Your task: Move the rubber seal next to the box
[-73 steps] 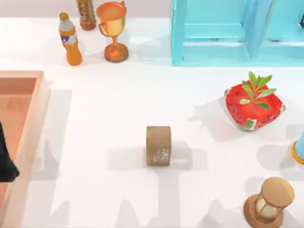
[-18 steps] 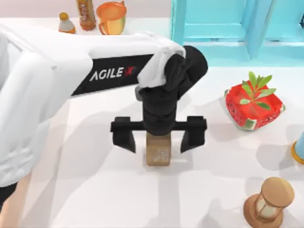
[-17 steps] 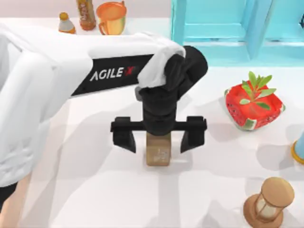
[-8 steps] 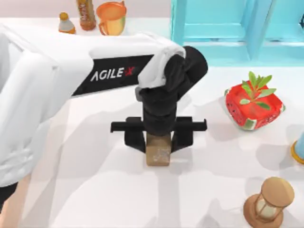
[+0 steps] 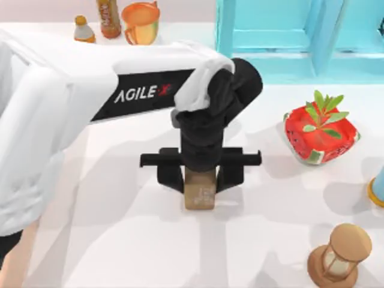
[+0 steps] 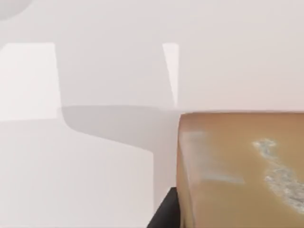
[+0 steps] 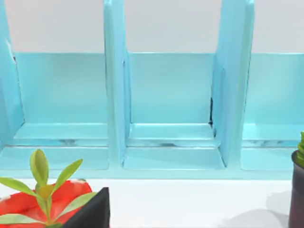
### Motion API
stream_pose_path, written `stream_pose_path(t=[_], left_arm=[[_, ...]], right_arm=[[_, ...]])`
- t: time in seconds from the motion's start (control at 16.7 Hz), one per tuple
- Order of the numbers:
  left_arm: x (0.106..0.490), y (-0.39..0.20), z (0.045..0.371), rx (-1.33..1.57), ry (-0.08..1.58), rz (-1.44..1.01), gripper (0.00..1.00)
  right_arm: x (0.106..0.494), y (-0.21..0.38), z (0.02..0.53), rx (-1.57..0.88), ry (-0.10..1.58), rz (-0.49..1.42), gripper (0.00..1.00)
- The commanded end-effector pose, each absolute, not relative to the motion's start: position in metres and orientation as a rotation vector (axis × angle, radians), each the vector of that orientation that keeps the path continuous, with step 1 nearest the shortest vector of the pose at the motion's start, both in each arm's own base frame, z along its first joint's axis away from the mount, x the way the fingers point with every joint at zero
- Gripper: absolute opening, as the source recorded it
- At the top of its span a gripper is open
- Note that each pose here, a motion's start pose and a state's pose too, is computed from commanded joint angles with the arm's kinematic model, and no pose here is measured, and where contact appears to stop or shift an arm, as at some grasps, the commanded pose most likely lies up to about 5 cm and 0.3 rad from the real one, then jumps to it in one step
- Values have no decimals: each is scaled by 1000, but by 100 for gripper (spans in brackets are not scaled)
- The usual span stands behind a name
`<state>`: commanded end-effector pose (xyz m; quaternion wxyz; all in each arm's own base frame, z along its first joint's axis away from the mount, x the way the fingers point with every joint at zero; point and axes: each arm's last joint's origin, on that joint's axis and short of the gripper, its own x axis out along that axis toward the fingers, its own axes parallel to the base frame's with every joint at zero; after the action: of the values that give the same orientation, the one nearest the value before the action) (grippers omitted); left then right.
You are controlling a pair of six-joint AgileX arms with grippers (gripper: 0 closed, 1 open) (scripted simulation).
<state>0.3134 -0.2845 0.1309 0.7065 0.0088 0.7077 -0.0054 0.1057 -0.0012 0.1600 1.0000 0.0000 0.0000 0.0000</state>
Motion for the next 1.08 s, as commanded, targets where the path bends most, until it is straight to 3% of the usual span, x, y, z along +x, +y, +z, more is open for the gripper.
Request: stream_pose_path(t=[0.3,0.72,1.08], left_arm=[[314,-285,133,18,1569,-15,0],[314,-284,180,19,1572,-13,0],[316,-278,181,13,1577,1,0]], right_arm=[[106,-1,160,0,0,0,100],[106,-1,160,0,0,0,100],[106,-1,160,0,0,0,100]])
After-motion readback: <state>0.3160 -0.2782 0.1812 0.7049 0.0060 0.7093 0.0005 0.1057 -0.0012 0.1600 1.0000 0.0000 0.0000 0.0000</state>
